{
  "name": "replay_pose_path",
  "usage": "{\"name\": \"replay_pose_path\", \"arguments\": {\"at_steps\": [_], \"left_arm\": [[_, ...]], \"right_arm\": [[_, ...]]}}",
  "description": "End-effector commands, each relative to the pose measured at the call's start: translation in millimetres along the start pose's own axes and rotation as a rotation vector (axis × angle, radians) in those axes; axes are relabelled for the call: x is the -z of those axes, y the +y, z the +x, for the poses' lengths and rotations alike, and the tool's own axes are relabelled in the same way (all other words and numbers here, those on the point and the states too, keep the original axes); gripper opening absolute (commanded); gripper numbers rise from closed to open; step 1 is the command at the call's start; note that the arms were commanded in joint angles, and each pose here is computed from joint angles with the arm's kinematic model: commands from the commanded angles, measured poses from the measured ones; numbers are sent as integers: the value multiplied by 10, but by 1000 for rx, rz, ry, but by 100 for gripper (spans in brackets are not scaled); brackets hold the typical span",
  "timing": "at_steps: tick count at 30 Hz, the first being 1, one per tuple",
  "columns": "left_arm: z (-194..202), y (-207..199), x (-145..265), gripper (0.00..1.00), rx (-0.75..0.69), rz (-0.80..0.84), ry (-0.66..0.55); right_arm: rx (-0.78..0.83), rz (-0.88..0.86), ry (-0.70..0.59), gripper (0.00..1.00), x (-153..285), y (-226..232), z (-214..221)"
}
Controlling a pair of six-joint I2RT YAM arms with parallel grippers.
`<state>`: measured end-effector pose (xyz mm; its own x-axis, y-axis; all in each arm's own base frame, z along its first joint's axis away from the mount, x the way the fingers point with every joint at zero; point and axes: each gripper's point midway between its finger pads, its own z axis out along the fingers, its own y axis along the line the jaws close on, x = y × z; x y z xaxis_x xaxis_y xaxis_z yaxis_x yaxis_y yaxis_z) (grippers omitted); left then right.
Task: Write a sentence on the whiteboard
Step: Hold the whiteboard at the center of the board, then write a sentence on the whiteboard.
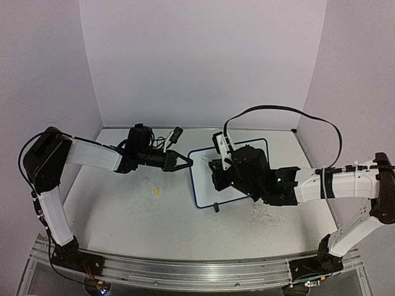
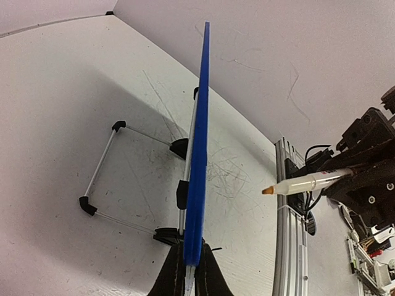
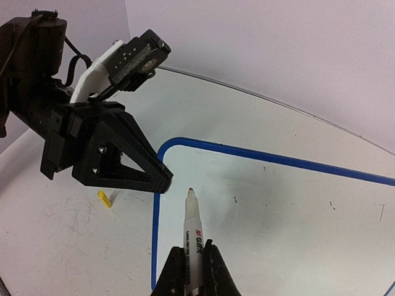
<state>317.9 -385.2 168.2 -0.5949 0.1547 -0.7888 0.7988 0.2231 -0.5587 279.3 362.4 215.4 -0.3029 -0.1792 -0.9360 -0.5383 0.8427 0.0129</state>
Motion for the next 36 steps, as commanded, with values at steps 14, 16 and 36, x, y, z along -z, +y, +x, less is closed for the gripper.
{"name": "replay_pose_path", "arguments": {"at_steps": [14,16,36], "left_arm": [[105,-40,-139,0,3,-49,24],[125,-45,-132,0,3,-46,28],[152,-52,-132,0,6,-35,35]], "right_arm": [[24,27,-65,0,-28,-23,-132],[29,34,-61,0,-47,-24,-115],[39,39,-70,0,-204,56,-158]]}}
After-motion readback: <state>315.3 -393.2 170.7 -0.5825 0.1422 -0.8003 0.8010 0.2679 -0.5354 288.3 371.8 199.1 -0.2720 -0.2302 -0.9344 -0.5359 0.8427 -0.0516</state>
